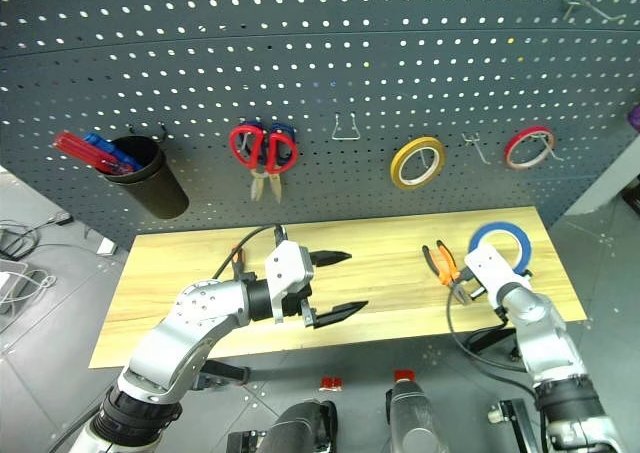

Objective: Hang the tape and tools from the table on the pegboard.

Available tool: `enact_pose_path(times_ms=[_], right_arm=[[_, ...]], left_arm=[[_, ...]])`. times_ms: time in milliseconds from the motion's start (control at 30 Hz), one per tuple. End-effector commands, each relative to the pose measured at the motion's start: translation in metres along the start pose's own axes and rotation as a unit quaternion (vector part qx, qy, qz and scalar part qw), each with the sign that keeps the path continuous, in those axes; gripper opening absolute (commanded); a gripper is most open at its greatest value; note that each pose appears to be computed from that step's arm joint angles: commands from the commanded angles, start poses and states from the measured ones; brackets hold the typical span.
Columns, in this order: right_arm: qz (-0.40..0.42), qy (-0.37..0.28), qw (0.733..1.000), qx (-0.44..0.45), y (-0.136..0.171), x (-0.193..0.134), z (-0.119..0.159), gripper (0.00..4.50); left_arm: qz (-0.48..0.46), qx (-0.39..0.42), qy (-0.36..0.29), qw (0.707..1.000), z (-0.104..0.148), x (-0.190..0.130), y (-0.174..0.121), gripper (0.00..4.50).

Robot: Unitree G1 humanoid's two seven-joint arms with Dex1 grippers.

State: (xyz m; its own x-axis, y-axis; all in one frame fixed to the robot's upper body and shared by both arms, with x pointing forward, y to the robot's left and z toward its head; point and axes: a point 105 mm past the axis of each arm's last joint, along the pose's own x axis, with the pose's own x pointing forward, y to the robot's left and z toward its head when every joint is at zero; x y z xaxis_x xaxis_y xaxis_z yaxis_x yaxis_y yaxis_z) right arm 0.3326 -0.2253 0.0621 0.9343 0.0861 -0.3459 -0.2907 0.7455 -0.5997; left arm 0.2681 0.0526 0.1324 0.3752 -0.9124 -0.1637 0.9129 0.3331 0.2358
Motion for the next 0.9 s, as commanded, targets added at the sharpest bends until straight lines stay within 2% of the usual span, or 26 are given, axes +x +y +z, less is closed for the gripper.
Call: enact_pose_path(times_ms=[33, 133, 367, 633, 767, 900], right_arm=[[-0.065, -0.136, 0.989, -0.014, 0.0, -0.022, 0.069, 0.68], [-0.096, -0.192, 0.977, 0.006, -0.006, -0.027, 0.099, 0.68], [-0.149, -0.206, 0.966, 0.053, -0.054, -0.002, 0.117, 0.68], [-0.089, -0.21, 0.961, 0.153, -0.068, 0.037, 0.12, 0.68], [-0.08, -0.216, 0.96, 0.159, -0.067, 0.039, 0.12, 2.0], [-0.052, -0.197, 0.968, 0.145, -0.049, 0.036, 0.109, 3.29]], left_arm=[[0.016, 0.016, -0.029, 0.999, 0.016, -0.001, 0.011, 4.5], [0.01, 0.026, -0.035, 0.999, 0.021, 0.002, 0.011, 4.5], [0.017, 0.037, -0.045, 0.998, 0.028, 0.005, 0.016, 4.5], [0.026, 0.037, -0.04, 0.998, 0.024, 0.005, 0.016, 4.5], [0.041, 0.035, -0.03, 0.998, 0.019, 0.0, 0.02, 4.5], [0.054, 0.029, -0.019, 0.998, 0.012, -0.007, 0.022, 4.5]])
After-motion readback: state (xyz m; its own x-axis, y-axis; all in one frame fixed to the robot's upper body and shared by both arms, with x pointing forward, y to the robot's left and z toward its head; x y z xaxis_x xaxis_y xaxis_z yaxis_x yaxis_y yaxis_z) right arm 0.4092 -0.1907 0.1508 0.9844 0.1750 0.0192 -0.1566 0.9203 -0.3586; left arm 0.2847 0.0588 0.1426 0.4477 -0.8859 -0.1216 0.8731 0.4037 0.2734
